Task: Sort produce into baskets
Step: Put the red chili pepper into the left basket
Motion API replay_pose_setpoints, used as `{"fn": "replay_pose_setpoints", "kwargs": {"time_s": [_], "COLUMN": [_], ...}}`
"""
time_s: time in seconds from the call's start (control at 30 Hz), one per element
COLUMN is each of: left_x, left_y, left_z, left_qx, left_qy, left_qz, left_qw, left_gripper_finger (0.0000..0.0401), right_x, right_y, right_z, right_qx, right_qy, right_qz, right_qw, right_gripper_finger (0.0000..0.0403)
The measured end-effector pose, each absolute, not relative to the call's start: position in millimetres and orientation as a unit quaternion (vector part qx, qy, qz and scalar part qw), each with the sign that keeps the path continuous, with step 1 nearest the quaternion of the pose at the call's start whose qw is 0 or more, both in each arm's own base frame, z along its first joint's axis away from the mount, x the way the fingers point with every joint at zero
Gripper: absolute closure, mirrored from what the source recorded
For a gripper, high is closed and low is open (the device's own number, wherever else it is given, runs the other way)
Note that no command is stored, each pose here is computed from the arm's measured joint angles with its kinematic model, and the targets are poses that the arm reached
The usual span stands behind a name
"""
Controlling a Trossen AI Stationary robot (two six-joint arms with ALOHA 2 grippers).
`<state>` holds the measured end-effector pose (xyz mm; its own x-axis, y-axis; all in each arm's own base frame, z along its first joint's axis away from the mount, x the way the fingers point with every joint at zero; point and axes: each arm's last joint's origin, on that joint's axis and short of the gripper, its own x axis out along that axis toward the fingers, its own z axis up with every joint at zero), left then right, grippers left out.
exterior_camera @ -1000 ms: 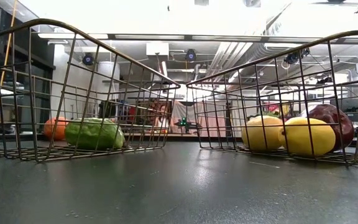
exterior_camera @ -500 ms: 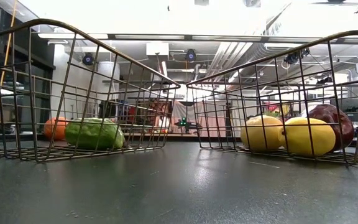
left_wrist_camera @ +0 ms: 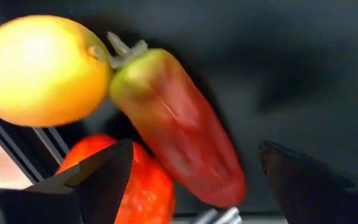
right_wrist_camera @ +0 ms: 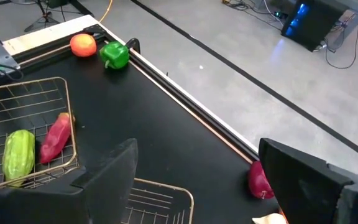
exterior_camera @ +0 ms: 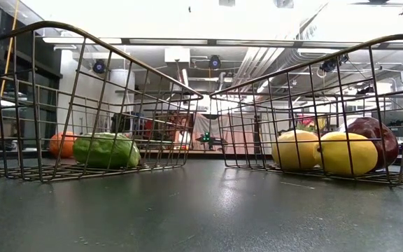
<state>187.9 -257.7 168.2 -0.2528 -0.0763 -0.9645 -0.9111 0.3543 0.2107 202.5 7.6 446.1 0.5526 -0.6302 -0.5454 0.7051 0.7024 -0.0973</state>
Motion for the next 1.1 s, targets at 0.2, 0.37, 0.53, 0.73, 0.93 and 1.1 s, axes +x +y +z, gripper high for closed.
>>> {"fn": "replay_pose_setpoints", "kwargs": {"time_s": [0.2, 0.37, 0.53, 0.73, 0.93, 1.1], "left_x": [185, 185, 184, 179, 174, 182], "left_y": [-255, -254, -252, -241, -213, -157], "left_z": [150, 143, 153, 203, 284, 319], "left_qx": [-0.389, -0.401, -0.405, -0.433, -0.465, -0.434], "left_qy": [0.662, 0.663, 0.664, 0.643, 0.517, 0.391], "left_qz": [0.424, 0.411, 0.389, 0.285, 0.072, 0.084], "left_qw": [0.480, 0.480, 0.493, 0.564, 0.715, 0.808], "left_gripper_finger": [0.0064, 0.0092, 0.0218, 0.0312, 0.0312, 0.0289], "right_x": [202, 203, 202, 203, 202, 202], "right_y": [8, 8, 8, 8, 8, 8], "right_z": [446, 446, 446, 446, 446, 446], "right_qx": [0.072, 0.071, 0.071, 0.070, 0.066, 0.066], "right_qy": [0.280, 0.280, 0.280, 0.279, 0.280, 0.280], "right_qz": [-0.381, -0.381, -0.381, -0.382, -0.383, -0.383], "right_qw": [0.878, 0.878, 0.878, 0.878, 0.878, 0.878], "right_gripper_finger": [0.0074, 0.0074, 0.0074, 0.0074, 0.0074, 0.0074]}}
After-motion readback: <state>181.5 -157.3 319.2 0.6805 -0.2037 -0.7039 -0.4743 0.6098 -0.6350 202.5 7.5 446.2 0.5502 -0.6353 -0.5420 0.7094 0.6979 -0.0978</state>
